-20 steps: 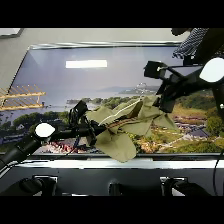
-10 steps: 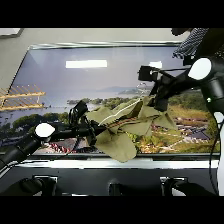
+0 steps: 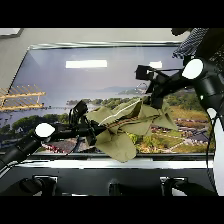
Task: Fold the clothes and pants, and hang the long-sleeved shirts on hangers.
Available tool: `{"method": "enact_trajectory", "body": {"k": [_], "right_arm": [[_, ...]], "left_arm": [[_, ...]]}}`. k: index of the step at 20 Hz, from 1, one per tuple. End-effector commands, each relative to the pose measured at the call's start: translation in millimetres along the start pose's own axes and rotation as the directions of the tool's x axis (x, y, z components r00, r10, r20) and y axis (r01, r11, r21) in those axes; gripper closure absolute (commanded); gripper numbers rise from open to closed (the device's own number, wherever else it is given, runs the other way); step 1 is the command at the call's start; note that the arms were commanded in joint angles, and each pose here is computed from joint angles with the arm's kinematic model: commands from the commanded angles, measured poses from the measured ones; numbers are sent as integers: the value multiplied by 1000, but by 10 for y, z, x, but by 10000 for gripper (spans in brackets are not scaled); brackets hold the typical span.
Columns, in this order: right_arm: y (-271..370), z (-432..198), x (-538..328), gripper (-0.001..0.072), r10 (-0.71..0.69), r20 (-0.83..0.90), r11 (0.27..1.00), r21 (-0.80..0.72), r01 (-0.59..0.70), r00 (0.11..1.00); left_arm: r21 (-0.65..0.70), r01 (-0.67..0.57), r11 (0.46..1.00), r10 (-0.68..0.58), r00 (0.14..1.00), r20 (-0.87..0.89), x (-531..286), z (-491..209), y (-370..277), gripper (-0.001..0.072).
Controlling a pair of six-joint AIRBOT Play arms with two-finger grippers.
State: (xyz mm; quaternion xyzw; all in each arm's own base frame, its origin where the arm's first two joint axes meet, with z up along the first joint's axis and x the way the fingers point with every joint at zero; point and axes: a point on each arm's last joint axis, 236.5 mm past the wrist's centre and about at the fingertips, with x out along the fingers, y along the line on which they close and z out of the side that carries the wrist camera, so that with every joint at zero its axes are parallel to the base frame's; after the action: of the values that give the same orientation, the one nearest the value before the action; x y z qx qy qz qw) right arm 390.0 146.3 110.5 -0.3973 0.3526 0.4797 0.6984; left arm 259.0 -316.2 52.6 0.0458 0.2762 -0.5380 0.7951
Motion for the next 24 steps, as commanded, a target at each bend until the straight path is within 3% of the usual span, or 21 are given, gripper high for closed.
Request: {"method": "enact_trajectory", "body": {"k": [1, 8, 10, 13, 18, 19, 24], "right_arm": [[8, 19, 29, 235, 10, 10, 1000, -12, -10, 1000], [238, -50, 162, 240, 103, 9, 995, 13, -103, 995], [244, -51, 177, 433, 105, 11, 994, 9, -105, 994], [247, -53, 177, 663, 106, 10, 994, -10, -106, 994], [258, -42, 94, 670, 93, 8, 996, -19, -92, 996], [263, -37, 47, 670, 84, 7, 996, -25, -83, 996], [416, -8, -231, 674, 80, 4, 997, -20, -80, 997]], "left_arm": [[1, 0, 1000, 0, 1000, 0, 0, 3, 2, 674], [1, 0, 1000, 0, 1000, 0, 0, 3, 2, 674], [0, 0, 1000, 0, 1000, 0, 0, 3, 2, 674], [0, 0, 1000, 0, 1000, 0, 0, 2, 1, 674], [0, 0, 1000, 0, 1000, 2, -4, 8, -1, 671], [-3, 0, 1000, 0, 1000, 2, -4, 8, -2, 651], [-97, -13, 995, 14, 1000, 6, -26, 14, 58, 284]]}}
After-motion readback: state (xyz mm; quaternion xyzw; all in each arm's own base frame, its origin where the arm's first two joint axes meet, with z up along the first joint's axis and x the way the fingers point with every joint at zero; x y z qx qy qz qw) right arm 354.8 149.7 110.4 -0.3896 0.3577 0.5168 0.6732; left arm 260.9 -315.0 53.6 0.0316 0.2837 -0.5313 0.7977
